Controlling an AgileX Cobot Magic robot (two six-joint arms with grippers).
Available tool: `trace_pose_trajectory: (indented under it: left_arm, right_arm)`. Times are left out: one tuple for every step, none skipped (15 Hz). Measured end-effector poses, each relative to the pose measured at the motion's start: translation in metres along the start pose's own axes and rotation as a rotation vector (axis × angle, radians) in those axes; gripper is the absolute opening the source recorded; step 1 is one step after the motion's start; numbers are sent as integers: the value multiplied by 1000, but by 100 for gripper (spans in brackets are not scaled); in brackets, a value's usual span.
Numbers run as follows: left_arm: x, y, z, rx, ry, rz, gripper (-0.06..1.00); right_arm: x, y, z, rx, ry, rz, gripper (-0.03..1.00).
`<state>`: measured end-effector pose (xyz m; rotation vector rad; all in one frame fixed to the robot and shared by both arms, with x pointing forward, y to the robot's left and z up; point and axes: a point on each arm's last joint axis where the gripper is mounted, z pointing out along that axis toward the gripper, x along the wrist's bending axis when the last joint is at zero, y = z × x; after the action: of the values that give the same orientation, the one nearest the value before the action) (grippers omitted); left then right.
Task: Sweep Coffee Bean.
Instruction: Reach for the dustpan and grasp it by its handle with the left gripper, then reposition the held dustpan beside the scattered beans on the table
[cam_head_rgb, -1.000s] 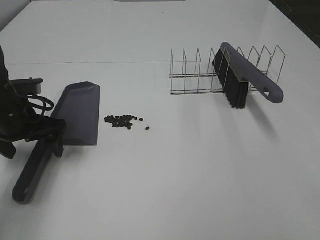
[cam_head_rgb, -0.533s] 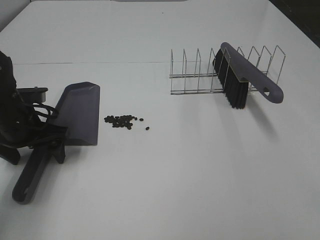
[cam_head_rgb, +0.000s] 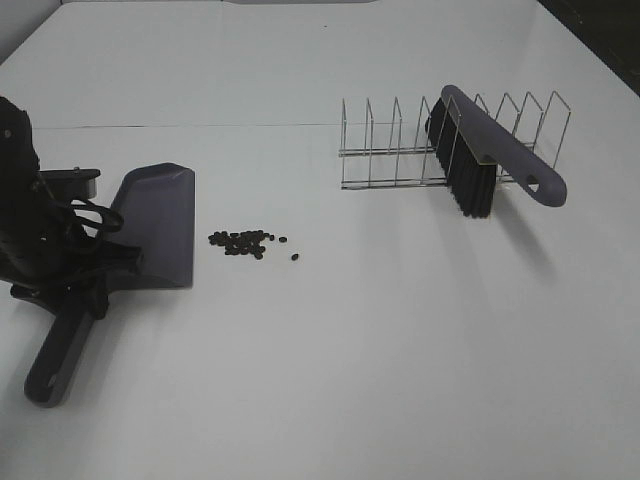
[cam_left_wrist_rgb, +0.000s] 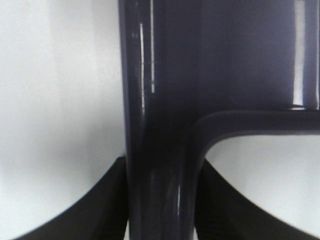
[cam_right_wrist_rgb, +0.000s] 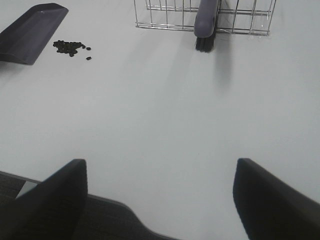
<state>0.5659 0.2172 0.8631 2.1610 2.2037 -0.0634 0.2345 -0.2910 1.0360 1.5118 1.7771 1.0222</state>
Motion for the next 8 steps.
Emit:
trace_pose_trajectory:
  left_arm:
    - [0,0,0,1,0,5,34]
    - [0,0,0,2,0,9,34]
    - [0,0,0,3,1,13,34]
    - [0,0,0,5,3,15,34]
    - [0,0,0,5,5,19,34]
    - [0,0,-3,-4,5,22,34]
    - [1,0,-7,-14,9,31,34]
    - [1,0,-8,-17,14,37,34]
  right_arm:
    - [0,0,0,0,0,0,76]
    - [0,0,0,0,0,0,76]
    - [0,0,0,0,0,0,76]
    - [0,0,0,0,0,0,76]
    - [0,0,0,0,0,0,76]
    - [0,0,0,0,0,0,76]
    - [0,0,0,0,0,0,76]
    - [0,0,0,0,0,0,76]
